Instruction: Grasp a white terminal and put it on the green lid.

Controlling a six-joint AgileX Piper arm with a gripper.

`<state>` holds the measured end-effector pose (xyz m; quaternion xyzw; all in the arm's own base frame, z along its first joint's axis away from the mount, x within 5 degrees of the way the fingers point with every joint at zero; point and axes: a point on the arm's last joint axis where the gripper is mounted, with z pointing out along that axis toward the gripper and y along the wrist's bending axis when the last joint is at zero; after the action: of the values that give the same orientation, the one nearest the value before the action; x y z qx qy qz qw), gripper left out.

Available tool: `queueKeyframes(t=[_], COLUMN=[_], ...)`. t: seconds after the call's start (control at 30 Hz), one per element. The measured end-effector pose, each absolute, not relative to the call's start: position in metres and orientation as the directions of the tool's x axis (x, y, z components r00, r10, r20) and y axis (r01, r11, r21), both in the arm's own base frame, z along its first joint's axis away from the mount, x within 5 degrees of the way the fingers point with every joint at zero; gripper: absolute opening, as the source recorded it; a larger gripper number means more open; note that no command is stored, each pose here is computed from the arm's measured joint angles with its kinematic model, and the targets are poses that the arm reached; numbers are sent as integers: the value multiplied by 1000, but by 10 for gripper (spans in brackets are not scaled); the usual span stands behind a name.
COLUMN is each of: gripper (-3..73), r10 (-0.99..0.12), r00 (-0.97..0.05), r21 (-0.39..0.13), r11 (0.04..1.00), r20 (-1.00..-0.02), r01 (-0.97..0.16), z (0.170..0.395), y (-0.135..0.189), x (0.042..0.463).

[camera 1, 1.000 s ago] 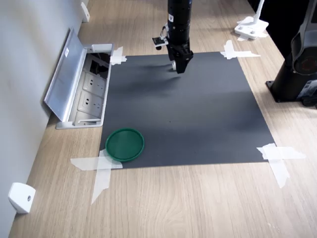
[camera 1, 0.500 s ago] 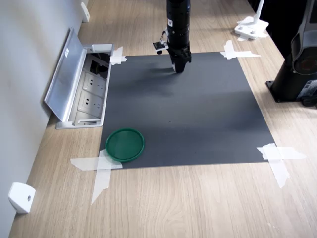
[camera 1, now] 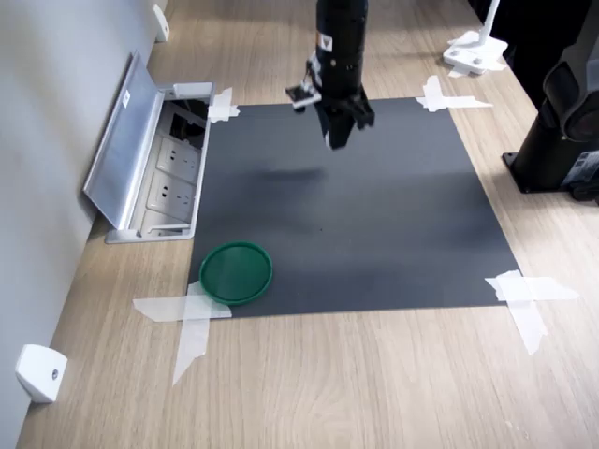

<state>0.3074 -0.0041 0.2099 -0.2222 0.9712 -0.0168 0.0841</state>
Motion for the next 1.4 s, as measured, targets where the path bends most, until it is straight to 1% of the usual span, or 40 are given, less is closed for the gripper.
queueKeyframes(t=[0.13, 0.27, 0.37, 0.47, 0.7, 0.87, 0.93, 1.2, 1.3, 1.37, 1.4], gripper=[96, 96, 96, 96, 95, 95, 95, 95, 125, 171, 206], r10=[-515, -557, -571, -577, -584, -559, -554, -552, -553, -553, -556], r00=[-835, -798, -783, -777, -758, -767, -772, -781, -780, -777, -774], r21=[-73, -79, -80, -80, -89, -50, -39, -24, -23, -27, -28], r11=[856, 828, 817, 812, 805, 817, 819, 821, 820, 819, 817], r20=[-195, -231, -245, -252, -290, -315, -310, -292, -293, -300, -304], r01=[-511, -556, -571, -578, -586, -574, -572, -570, -572, -573, -576], z=[216, 218, 214, 207, 202, 201, 199, 190, 189, 188, 189], y=[40, 74, 93, 104, 121, 128, 129, 130, 130, 130, 130], x=[318, 338, 357, 375, 408, 417, 417, 418, 419, 419, 420])
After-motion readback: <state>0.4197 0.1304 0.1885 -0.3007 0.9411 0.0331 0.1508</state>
